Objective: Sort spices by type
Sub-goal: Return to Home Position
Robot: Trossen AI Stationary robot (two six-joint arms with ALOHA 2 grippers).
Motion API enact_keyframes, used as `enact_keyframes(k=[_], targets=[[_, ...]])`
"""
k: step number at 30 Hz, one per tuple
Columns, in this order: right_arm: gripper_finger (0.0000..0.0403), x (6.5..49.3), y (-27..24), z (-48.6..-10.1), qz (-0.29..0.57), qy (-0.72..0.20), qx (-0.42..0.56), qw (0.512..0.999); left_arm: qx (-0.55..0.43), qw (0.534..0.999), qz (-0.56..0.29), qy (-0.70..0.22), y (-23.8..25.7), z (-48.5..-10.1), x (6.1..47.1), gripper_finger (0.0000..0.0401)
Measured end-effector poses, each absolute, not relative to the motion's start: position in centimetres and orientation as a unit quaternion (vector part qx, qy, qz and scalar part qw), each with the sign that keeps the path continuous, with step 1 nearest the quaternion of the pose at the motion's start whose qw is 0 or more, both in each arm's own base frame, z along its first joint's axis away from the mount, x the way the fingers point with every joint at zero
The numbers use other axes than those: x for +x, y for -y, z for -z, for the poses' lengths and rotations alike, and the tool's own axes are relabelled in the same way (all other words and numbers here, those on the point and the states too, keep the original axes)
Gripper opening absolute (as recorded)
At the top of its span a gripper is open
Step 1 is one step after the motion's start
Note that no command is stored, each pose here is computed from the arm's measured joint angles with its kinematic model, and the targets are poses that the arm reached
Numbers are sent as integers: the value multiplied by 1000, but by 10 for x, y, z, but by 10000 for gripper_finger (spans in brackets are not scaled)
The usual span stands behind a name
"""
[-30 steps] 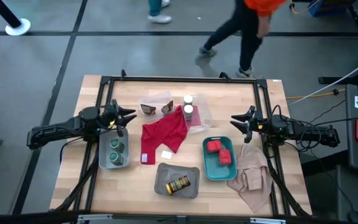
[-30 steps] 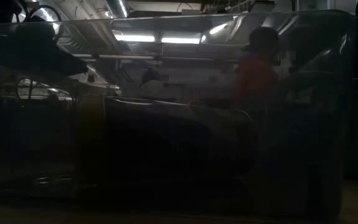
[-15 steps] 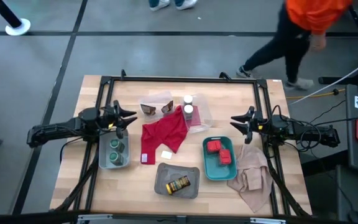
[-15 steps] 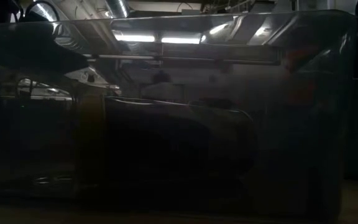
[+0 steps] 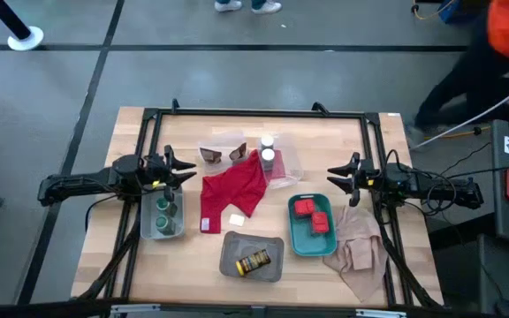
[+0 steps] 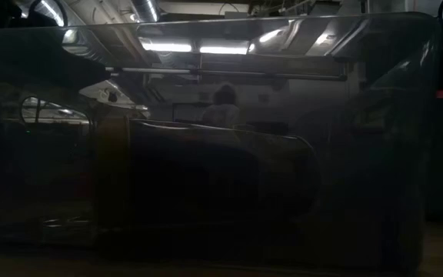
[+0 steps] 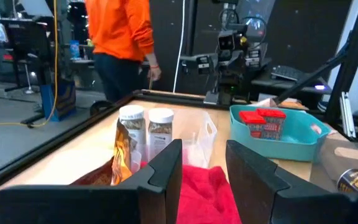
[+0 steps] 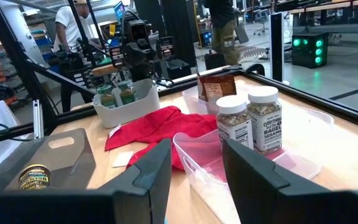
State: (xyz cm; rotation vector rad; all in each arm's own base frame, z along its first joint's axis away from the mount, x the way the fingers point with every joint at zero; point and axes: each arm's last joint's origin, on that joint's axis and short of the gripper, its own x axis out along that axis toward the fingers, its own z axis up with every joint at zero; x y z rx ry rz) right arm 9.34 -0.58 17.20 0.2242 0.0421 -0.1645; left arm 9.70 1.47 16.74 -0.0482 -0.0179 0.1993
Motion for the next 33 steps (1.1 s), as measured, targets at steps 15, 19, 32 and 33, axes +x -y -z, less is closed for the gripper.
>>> enact_keyframes(k=[15,19,32,33], targets=[[143,94,5,-174,62,-11,68,996,-18,995,-100,5,-15,-167,97,109],[143,94,5,-175,62,-5,29,998,-11,995,-100,4,-15,-167,97,109],[143,96,5,-171,57,-6,10,998,-13,995,-100,5,-15,-167,97,109],[143,96,5,-171,57,-7,10,998,-13,995,-100,5,-15,-167,97,109]])
